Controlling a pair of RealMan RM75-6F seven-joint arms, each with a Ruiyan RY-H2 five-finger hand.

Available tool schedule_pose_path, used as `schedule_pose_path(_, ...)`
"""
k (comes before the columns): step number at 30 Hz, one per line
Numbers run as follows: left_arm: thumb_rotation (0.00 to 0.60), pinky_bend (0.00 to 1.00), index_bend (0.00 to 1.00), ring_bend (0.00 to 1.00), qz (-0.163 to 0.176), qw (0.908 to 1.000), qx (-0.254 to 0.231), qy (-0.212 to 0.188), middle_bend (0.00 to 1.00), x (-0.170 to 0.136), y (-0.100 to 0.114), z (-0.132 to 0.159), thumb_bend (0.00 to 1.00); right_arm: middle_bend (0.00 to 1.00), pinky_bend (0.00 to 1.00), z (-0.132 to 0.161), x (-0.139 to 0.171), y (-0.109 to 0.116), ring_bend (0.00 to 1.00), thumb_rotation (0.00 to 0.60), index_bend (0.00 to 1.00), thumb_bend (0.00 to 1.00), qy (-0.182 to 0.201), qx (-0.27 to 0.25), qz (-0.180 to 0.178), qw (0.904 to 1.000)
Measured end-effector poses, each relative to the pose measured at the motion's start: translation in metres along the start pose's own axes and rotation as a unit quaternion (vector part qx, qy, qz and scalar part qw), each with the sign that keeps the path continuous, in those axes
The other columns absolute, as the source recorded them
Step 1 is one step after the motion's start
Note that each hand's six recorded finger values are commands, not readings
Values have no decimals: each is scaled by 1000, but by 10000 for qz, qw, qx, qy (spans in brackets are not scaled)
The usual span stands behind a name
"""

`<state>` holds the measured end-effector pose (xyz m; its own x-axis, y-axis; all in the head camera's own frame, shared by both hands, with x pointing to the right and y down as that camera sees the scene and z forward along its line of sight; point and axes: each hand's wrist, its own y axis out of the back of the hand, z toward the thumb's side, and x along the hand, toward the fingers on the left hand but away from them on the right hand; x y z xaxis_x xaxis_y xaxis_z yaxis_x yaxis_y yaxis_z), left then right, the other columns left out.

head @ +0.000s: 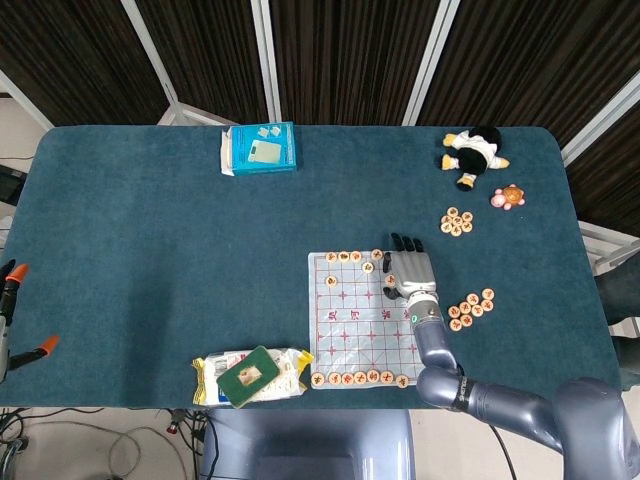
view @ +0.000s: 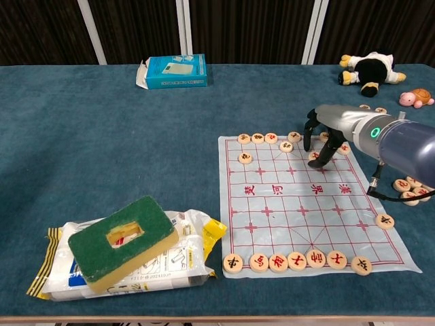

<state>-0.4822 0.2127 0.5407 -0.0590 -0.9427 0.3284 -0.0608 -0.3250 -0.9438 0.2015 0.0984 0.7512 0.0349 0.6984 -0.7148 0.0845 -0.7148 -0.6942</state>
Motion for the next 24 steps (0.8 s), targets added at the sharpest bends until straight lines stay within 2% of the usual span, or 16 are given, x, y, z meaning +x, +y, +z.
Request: schedule_pose_path(24, 600, 52, 0, 0, 18, 10000, 41, 2, 0, 0, 0, 1, 48, 0, 23, -5, -3, 1, 5, 600, 480, 345, -94, 35, 51, 9999)
